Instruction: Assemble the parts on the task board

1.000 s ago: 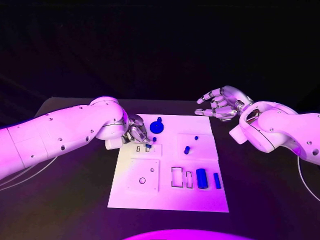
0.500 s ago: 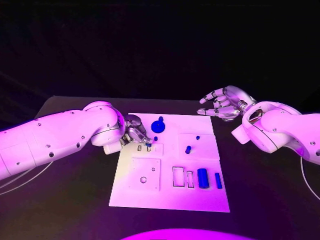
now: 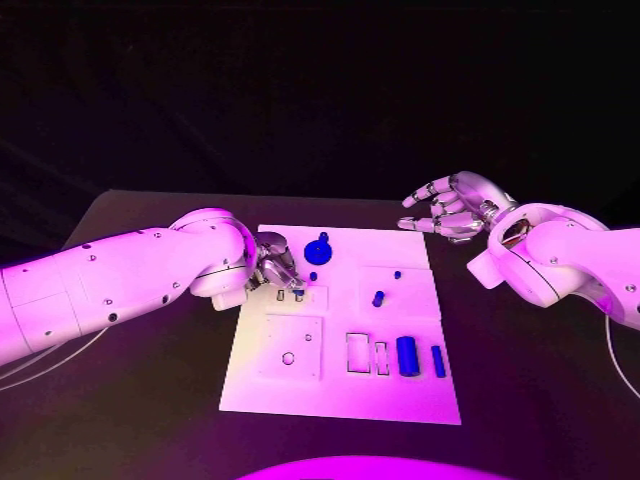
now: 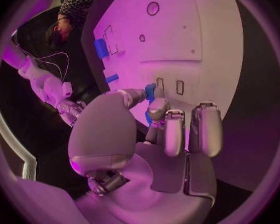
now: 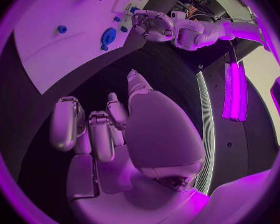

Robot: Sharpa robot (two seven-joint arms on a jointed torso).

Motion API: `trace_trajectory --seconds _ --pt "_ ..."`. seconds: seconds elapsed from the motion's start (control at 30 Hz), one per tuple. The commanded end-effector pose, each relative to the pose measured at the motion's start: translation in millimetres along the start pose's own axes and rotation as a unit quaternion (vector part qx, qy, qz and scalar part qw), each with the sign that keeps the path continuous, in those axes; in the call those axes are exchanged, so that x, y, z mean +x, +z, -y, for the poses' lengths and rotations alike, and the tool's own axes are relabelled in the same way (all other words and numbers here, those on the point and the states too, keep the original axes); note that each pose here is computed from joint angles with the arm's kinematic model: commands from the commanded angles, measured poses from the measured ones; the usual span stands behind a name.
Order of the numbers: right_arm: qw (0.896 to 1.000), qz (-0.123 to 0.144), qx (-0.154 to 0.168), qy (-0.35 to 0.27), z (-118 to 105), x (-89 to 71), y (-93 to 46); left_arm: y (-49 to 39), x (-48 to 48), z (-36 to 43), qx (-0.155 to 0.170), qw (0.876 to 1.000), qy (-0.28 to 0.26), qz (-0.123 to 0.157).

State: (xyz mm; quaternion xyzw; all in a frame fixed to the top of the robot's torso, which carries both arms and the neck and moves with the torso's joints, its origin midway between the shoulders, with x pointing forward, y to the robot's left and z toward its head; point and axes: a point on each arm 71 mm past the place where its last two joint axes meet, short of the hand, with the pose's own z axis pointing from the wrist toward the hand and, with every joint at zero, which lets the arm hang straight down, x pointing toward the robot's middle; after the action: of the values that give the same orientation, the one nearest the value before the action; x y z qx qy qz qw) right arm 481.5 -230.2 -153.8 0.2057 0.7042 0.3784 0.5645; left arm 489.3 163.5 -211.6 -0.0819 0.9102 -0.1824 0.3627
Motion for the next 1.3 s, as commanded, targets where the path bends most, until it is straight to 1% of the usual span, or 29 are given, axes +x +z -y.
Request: trace_trajectory --seconds 0.03,0.3,0.53,0.9,1.3 --pt "1.0 -0.008 -0.004 -0.003 -0.6 1.7 0.0 0.7 0.7 2.2 0.002 1.0 0.023 0.003" --pt "1.0 -0.008 -0.004 -0.003 -0.5 1.8 0.0 2.3 2.8 4.1 -0.001 0.999 0.037 -0.004" --pt "1.0 -0.009 -0.004 -0.004 -0.4 1.8 0.0 3.4 3.8 3.8 -0.008 0.999 0.045 -0.009" --pt "1.0 -0.009 -0.003 -0.004 -0.1 1.7 0.0 4.3 3.7 3.3 -0.014 0.998 0.054 -0.007" --pt "1.0 -0.01 -0.003 -0.004 -0.4 2.4 0.5 4.4 5.1 3.9 -0.013 0.998 0.06 -0.014"
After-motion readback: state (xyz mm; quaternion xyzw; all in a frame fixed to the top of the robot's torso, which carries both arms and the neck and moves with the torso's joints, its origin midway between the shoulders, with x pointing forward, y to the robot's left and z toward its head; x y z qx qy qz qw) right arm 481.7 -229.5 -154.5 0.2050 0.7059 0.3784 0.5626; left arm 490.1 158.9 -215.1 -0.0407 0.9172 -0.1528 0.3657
